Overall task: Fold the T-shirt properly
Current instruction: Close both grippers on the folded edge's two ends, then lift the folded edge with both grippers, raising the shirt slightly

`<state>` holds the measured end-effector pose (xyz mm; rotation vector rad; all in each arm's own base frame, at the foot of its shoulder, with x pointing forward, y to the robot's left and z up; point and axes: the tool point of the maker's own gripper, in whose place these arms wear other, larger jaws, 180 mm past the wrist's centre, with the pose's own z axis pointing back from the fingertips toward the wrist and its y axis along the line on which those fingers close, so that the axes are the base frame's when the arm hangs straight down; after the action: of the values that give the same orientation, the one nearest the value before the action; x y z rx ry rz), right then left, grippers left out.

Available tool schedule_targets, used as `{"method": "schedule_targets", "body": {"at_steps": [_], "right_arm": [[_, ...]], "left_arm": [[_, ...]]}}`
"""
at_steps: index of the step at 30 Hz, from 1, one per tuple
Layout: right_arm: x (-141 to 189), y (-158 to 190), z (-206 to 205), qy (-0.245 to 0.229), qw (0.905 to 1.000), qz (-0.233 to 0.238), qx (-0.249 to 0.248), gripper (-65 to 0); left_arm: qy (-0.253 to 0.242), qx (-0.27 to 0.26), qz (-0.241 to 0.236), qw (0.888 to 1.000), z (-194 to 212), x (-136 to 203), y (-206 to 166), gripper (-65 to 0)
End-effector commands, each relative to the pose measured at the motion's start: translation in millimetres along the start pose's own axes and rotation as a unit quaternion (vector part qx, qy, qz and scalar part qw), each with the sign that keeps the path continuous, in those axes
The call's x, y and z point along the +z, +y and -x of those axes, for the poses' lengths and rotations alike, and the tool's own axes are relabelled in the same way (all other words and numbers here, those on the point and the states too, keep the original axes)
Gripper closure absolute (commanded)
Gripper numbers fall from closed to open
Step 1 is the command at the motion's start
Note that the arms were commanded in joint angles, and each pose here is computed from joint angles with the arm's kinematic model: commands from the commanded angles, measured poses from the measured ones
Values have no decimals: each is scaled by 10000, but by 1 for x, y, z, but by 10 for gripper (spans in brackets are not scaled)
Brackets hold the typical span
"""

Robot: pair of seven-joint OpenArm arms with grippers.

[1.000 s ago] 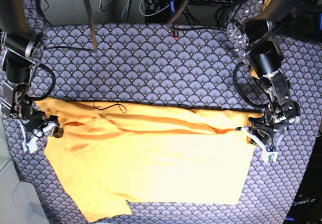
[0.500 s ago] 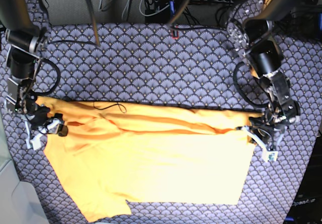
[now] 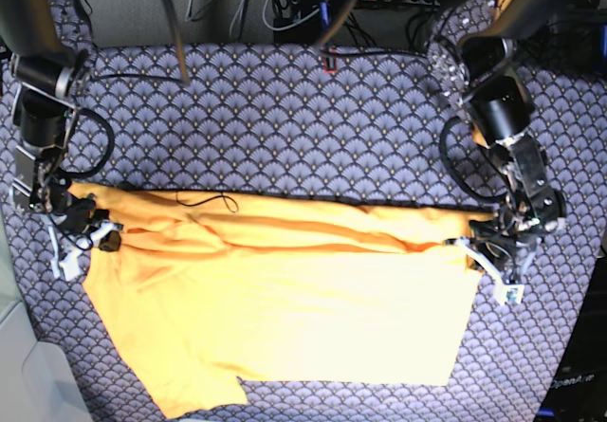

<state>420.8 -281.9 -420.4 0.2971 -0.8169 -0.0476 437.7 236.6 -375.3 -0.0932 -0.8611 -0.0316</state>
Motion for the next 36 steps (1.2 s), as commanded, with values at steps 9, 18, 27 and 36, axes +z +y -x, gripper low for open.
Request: {"method": "schedule_targets", "body": {"at_steps": [9,18,27,36], "right_arm": [[6,1,-60,-385,9988,18,301,0],[4,8,-79,-474,9978,-34,467,0],[5,10,-90,-589,9970,-47,491,0],[6,13,-101,-674,9964,-61,516,0]], "left_arm": [[-461,-60,-38,9989,-42,4,3,0],[-615,-87,-41,9981,-59,6,2,0],[-575,247,-104,9980,-67,-6,6,0],[-843,385,-75,9957,-95,-12,17,0]]}}
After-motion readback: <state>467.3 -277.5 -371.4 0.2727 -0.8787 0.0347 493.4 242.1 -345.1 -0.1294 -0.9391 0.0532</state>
